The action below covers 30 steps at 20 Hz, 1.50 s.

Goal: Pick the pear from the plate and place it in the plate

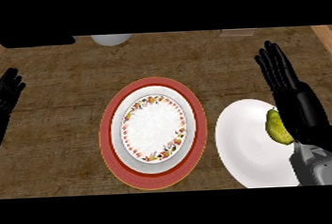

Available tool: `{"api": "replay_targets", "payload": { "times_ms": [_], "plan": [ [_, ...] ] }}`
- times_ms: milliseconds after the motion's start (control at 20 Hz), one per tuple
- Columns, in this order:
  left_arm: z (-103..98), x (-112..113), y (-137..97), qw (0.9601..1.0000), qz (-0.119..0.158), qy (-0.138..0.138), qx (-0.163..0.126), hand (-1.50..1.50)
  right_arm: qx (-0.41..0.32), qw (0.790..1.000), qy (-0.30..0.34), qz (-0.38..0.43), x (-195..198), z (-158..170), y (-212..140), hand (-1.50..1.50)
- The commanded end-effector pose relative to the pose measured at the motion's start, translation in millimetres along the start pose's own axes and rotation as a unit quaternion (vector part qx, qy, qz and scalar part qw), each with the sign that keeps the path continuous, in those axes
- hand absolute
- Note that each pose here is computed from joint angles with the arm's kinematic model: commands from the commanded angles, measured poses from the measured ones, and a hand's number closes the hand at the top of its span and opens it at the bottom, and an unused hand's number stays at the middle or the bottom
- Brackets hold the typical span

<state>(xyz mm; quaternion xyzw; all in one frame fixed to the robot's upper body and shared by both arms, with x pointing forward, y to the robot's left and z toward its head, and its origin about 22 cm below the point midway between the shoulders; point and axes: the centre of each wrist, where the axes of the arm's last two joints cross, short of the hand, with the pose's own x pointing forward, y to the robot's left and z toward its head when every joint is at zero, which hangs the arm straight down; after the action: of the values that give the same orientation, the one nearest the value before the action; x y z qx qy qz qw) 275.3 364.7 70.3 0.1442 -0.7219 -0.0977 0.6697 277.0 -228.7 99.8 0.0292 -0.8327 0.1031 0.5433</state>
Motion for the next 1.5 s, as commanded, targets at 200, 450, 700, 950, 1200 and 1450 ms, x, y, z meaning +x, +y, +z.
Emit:
{"api": "replay_targets", "payload": {
  "times_ms": [200, 450, 700, 950, 1200, 1450],
  "plan": [
    [-8.2, 6.5, -62.3, 0.9996, 0.016, -0.003, -0.021, 0.00, -0.116, 0.965, 0.180, -0.152, -10.4, -40.4, -24.7, -1.50],
    [-10.7, 6.8, -92.0, 0.9981, 0.032, 0.020, -0.049, 0.00, -0.010, 0.943, 0.259, 0.210, -49.1, 2.6, -33.7, 1.50],
    [-7.5, 7.4, -107.1, 0.9985, 0.034, 0.027, -0.033, 0.00, -0.051, 0.956, 0.275, 0.094, -75.8, 45.3, -1.0, -1.50],
    [-7.2, -2.5, -114.7, 0.9980, 0.034, 0.040, -0.035, 0.00, -0.060, 0.948, 0.236, 0.207, -40.5, 51.6, -36.5, -1.50],
    [-27.1, 13.6, -114.8, 0.9982, 0.025, 0.043, -0.033, 0.00, -0.069, 0.937, 0.227, 0.258, 11.1, 34.7, -87.0, -1.50],
    [-20.4, 10.7, -105.7, 0.9984, 0.029, 0.035, -0.034, 0.00, 0.031, 0.871, 0.349, 0.345, 47.2, 13.4, -110.5, -1.50]
  ]
}}
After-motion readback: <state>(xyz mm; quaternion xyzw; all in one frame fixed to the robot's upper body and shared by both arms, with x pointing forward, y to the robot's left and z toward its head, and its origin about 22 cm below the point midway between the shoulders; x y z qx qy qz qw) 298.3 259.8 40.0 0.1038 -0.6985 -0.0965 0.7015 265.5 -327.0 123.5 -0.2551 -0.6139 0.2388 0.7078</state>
